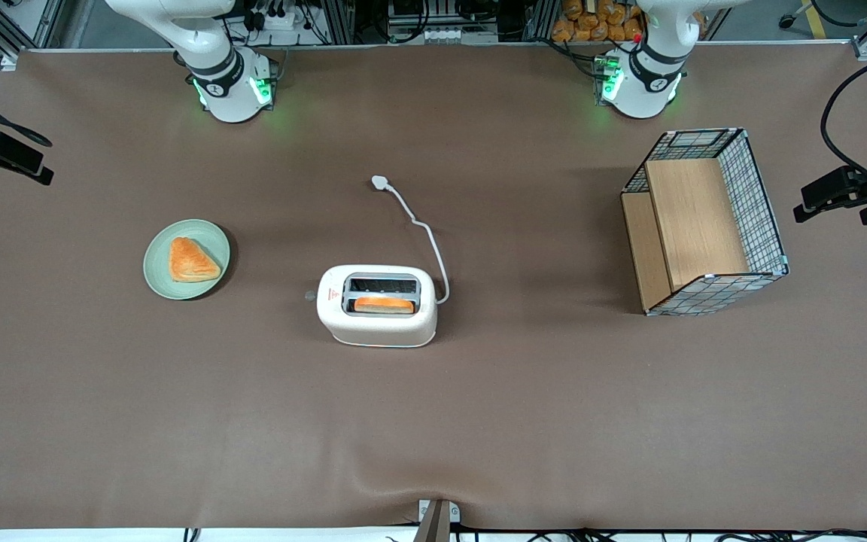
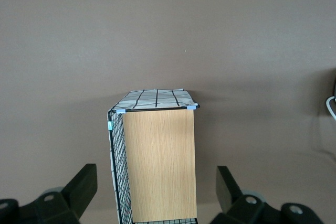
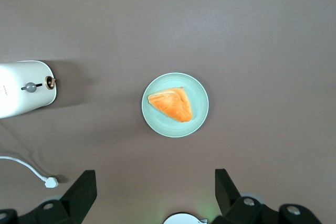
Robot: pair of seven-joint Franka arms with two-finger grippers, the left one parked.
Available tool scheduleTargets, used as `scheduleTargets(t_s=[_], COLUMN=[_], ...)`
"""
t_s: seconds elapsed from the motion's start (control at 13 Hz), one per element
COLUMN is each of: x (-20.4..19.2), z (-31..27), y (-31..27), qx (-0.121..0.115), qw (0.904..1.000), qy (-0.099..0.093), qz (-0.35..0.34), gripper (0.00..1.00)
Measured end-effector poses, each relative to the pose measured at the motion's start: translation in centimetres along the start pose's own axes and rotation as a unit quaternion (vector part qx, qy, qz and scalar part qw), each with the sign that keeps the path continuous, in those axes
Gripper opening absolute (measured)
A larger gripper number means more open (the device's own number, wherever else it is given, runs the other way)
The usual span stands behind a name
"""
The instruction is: Press toaster button with right arm
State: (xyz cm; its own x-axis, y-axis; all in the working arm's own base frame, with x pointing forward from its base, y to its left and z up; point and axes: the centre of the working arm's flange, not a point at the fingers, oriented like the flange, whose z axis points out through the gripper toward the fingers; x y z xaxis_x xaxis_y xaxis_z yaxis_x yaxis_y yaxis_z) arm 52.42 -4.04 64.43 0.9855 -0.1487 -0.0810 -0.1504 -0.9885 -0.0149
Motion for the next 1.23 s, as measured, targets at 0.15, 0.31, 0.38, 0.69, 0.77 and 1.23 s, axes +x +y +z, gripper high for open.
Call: scheduleTargets(t_s=[0.15, 0.31, 0.38, 0.69, 0.77, 1.23], x=[0.0, 0.0, 0.0, 0.6, 1.0, 3.3], z=[0.0, 0.0, 0.0, 1.0, 1.7, 8.6], y=[0.0, 0.0, -0.1, -1.3, -2.1, -11.4], qx=[0.000, 0.000, 0.001, 0.035, 0.039, 0.056], qw=[1.0000, 1.0000, 1.0000, 0.9993, 0.9989, 0.9920], qy=[0.000, 0.001, 0.001, -0.012, -0.020, -0.084], qz=[0.000, 0.000, -0.001, -0.008, -0.014, -0.076], gripper=[1.00, 1.00, 1.00, 1.00, 1.00, 1.00])
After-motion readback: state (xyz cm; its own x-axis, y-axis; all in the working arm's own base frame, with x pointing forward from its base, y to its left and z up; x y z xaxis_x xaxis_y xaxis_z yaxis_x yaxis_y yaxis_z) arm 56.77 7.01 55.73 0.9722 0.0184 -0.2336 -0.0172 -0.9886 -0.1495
